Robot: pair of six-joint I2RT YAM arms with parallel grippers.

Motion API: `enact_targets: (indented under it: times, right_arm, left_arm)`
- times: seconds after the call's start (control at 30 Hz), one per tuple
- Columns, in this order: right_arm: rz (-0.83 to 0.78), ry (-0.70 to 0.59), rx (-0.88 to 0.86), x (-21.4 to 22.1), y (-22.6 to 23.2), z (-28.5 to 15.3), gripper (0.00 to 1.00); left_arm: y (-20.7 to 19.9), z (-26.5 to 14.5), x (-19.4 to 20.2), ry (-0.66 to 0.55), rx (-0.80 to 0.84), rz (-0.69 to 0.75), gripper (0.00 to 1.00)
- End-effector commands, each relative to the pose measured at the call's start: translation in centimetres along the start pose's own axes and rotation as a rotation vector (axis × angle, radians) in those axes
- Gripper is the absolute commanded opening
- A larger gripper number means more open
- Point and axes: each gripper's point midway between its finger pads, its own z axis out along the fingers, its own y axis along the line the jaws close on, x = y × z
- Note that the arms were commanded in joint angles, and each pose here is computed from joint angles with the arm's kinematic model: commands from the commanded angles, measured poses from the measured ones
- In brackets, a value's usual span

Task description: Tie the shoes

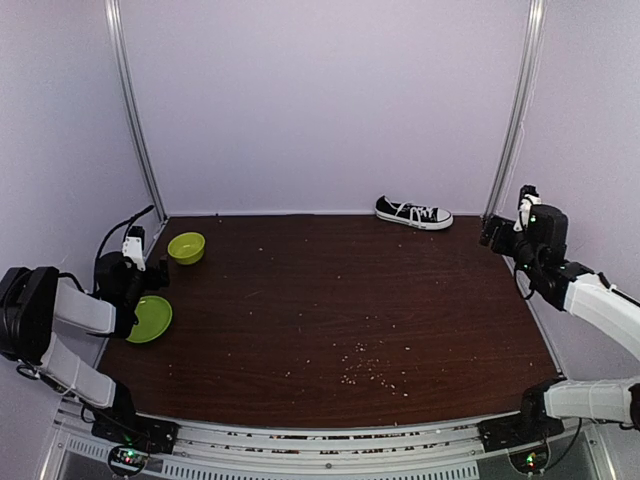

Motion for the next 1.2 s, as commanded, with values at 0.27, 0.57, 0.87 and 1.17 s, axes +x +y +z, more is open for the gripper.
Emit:
enact_targets:
  times: [0.27, 0.57, 0.87, 1.17]
  right_arm:
    - [0.194, 0.267, -0.051, 3.3, 5.8, 12.6, 1.0]
    - [0.43, 0.392, 0.031, 7.0, 7.1, 22.3, 0.99]
    - [0.692, 0.413, 0.113, 9.4, 4.2, 28.9, 0.97]
    - [0.869, 0.422, 0.182, 11.4, 1.6, 32.3, 0.86]
  left_arm:
    - [0.3, -0.1, -1.7, -0.067, -0.005, 0.006, 0.98]
    - [0.3, -0.1, -1.7, -0.067, -0.005, 0.006, 0.98]
    - [0.3, -0.1, -1.7, -0.067, -0.005, 0.007, 0.98]
    - [0.3, -0.1, -1.7, -0.067, -0.005, 0.007, 0.98]
